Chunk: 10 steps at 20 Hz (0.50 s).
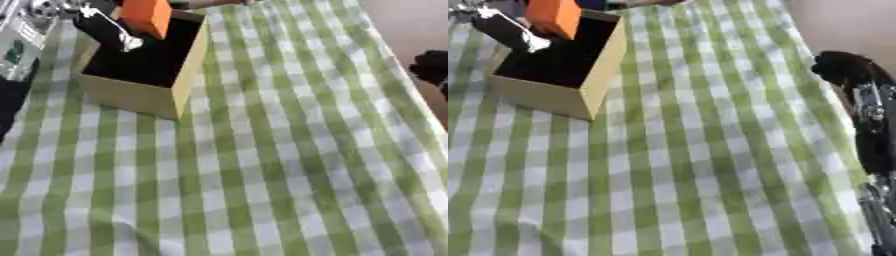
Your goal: Pick up objects on the table and place them in the box.
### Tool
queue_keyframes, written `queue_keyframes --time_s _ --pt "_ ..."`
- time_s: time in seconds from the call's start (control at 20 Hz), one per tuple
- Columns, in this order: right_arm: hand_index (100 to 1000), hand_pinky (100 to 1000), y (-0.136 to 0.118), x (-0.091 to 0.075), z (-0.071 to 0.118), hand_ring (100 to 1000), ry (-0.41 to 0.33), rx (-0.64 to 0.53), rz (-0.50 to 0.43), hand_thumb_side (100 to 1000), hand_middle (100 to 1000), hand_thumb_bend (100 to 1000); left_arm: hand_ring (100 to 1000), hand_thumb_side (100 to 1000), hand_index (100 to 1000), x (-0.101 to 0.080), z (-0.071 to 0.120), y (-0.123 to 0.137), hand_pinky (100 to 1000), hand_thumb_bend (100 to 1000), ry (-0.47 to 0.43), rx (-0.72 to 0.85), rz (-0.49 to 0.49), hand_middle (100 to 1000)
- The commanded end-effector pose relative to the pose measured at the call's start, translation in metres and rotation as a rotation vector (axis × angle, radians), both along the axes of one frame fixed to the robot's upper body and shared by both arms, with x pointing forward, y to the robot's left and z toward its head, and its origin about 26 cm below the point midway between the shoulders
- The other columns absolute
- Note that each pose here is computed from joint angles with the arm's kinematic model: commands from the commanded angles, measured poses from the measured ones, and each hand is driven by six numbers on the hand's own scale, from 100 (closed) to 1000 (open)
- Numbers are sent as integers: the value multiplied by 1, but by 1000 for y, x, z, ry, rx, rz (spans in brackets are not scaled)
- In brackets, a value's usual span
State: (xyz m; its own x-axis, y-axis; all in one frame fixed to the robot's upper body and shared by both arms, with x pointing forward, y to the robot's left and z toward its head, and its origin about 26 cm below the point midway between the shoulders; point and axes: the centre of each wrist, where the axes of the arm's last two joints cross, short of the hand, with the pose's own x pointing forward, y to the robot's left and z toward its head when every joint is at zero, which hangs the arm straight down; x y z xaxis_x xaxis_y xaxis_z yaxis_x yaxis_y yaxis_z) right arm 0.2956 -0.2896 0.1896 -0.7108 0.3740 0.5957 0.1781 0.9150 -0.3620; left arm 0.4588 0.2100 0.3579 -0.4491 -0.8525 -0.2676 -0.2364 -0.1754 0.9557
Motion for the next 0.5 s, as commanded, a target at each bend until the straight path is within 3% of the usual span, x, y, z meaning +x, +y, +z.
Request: queue_keyframes --time_s 0.05,0.25,0.5 --pt "798 838 -1 -2 12 774 -39 -29 5 1000 734 100 571 341 590 6 8 8 556 185 -50 -27 32 538" --pt "798 839 0 -1 14 775 -41 -29 8 1000 734 100 578 331 600 17 -6 12 561 208 -33 -27 72 544" --pt "798 840 0 -1 14 775 -41 -28 6 1000 734 100 610 318 648 25 -19 19 600 302 -13 16 137 578"
